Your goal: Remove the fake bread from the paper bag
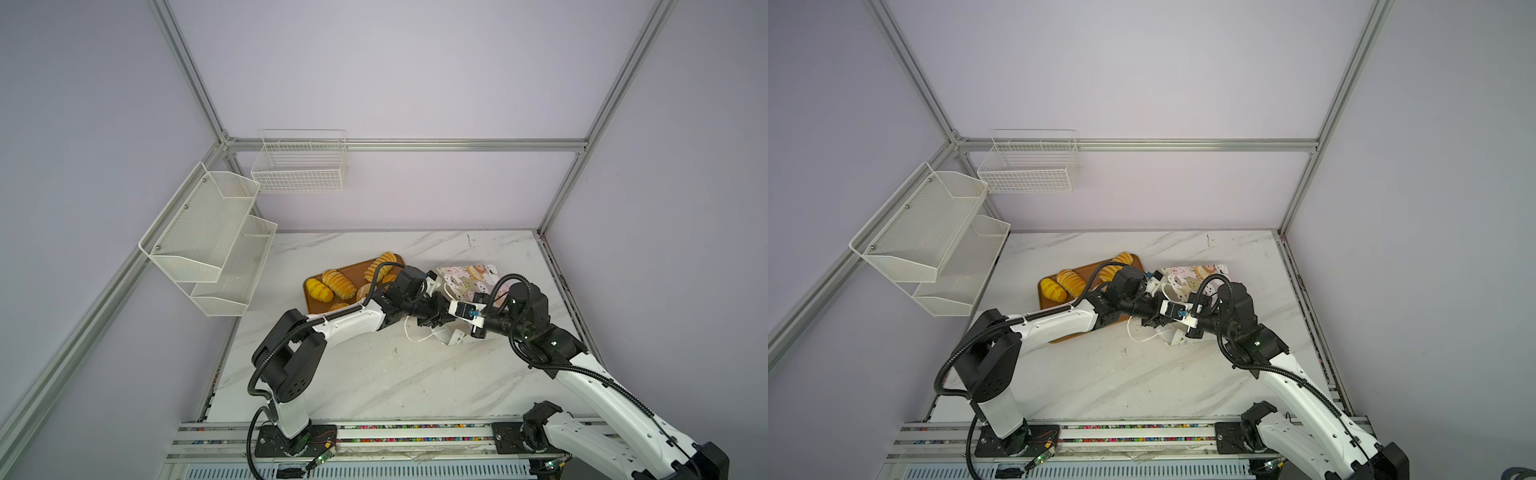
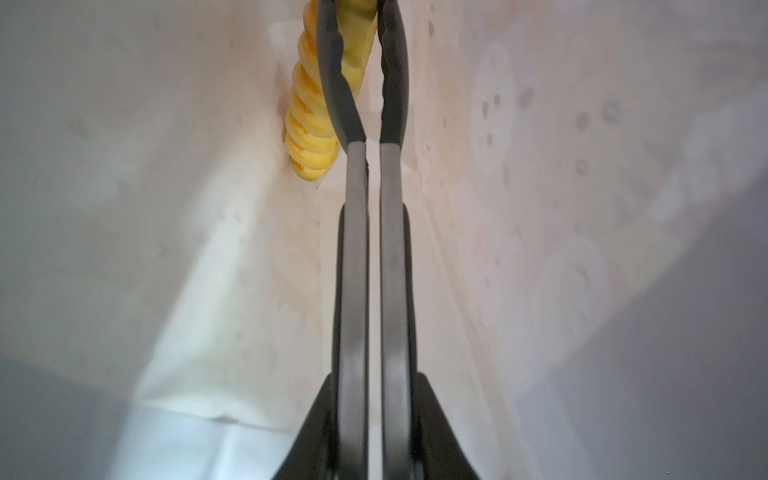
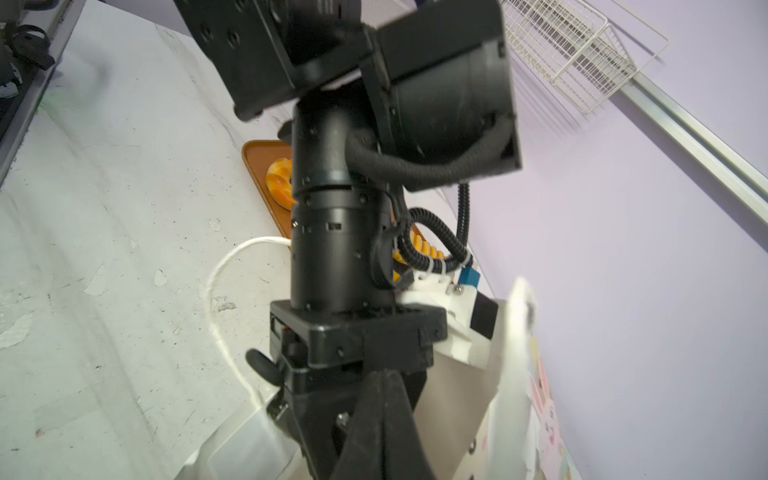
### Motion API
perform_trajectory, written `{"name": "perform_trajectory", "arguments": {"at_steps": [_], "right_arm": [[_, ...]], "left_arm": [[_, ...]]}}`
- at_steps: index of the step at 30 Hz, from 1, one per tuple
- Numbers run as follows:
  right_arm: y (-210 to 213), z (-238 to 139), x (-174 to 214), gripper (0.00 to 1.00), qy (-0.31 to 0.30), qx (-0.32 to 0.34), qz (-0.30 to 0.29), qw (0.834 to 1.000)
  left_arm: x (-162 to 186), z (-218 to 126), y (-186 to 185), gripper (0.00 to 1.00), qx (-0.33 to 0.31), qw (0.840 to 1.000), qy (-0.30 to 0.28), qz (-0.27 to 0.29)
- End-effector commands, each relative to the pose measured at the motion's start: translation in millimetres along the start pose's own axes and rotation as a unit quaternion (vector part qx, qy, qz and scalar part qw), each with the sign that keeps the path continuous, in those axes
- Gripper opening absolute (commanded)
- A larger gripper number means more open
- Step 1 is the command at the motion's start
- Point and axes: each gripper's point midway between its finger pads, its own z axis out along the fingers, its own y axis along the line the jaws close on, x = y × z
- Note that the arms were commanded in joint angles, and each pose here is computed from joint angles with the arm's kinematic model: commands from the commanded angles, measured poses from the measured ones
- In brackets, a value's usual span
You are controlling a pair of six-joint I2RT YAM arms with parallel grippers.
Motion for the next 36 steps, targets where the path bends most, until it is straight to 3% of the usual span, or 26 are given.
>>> {"name": "perform_trajectory", "arguments": {"at_steps": [1,20,36], "right_arm": [[-3,-3,2,0.00,0.006,0.017,-0.017,1.000],[-22,-3,-6,0.00,0.000,0.047,-0.009,0.999],[-38,6,-12,0.00,-0.016,0.068,0.024,0.997]], "left_arm": [[1,-24,-6,0.00,-0.002,0.998,-0.033,0.047],[29,-85,2,0.00,-0.048,0.994,-0.075,0.069],[37,-100,24,0.00,-0.099,0.989,-0.087,0.066]]}}
